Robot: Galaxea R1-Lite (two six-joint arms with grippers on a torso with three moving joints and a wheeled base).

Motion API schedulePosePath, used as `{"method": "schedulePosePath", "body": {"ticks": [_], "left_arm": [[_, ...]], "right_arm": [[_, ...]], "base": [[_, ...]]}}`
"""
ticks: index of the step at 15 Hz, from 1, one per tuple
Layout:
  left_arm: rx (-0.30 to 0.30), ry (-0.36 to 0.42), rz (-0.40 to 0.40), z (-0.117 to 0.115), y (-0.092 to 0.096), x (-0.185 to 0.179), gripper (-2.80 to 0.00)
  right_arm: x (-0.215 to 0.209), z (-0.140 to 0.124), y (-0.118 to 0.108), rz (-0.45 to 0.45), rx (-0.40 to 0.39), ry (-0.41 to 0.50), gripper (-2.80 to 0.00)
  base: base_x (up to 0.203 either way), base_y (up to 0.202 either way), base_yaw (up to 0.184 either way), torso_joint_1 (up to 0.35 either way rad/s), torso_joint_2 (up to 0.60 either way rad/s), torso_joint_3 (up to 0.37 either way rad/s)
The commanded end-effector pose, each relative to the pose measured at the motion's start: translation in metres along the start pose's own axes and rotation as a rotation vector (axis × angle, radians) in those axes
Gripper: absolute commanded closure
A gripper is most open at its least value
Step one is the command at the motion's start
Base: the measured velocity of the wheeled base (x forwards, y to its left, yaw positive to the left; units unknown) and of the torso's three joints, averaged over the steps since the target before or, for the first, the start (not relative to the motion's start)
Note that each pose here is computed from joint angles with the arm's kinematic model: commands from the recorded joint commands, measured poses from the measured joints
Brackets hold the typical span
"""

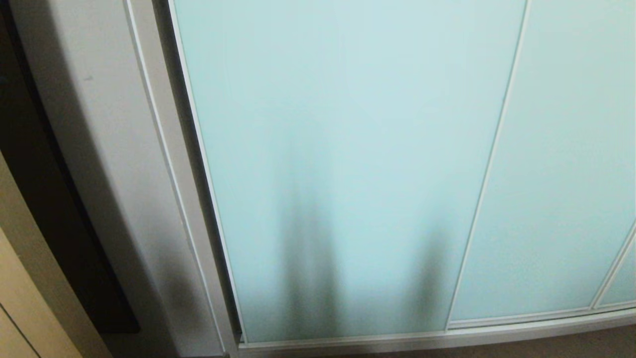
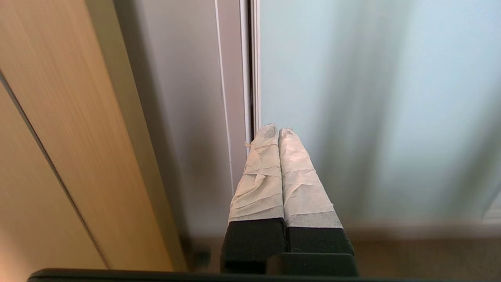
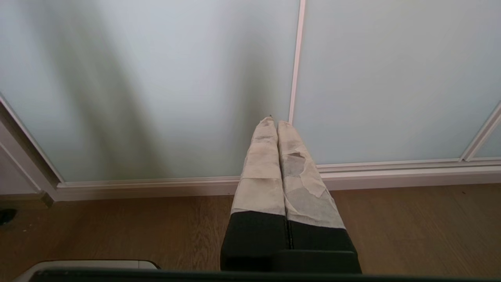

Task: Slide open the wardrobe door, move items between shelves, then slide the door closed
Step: Open the door

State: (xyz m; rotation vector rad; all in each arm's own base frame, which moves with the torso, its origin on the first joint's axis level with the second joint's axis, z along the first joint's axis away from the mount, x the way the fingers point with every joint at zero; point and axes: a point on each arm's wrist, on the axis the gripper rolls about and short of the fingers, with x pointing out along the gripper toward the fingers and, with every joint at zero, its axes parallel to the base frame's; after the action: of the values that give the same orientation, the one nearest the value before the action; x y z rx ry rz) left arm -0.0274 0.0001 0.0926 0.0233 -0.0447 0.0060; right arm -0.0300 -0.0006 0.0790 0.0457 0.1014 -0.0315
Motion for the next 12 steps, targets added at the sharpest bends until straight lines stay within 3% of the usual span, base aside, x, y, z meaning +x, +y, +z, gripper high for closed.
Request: {"method": "schedulePosePath", "body": {"ticks": [1, 4, 7, 10, 12], "left_arm": [[0.001, -0.018, 0.001, 0.039, 0.001, 0.003, 0.00], [-0.012, -0.016, 0.005, 0.105, 0.002, 0.035, 0.00], [-0.020, -0.086, 0.061, 0.158, 0.005, 0.096, 0.00], [-0.023, -0.187, 0.139, 0.194, 0.007, 0.168, 0.00], [-0.022, -0.240, 0.184, 0.203, 0.008, 0.215, 0.00]], "right_arm": [[0.000, 0.000, 0.000, 0.000, 0.001, -0.001, 0.00], [0.000, 0.000, 0.000, 0.000, 0.001, -0.001, 0.00], [0.000, 0.000, 0.000, 0.000, 0.001, -0.001, 0.00], [0.000, 0.000, 0.000, 0.000, 0.001, -0.001, 0.00], [0.000, 0.000, 0.000, 0.000, 0.001, -0.001, 0.00]], "base": [[0.000, 0.000, 0.000, 0.000, 0.00, 0.000], [0.000, 0.000, 0.000, 0.000, 0.00, 0.000], [0.000, 0.000, 0.000, 0.000, 0.00, 0.000], [0.000, 0.000, 0.000, 0.000, 0.00, 0.000], [0.000, 0.000, 0.000, 0.000, 0.00, 0.000]]}}
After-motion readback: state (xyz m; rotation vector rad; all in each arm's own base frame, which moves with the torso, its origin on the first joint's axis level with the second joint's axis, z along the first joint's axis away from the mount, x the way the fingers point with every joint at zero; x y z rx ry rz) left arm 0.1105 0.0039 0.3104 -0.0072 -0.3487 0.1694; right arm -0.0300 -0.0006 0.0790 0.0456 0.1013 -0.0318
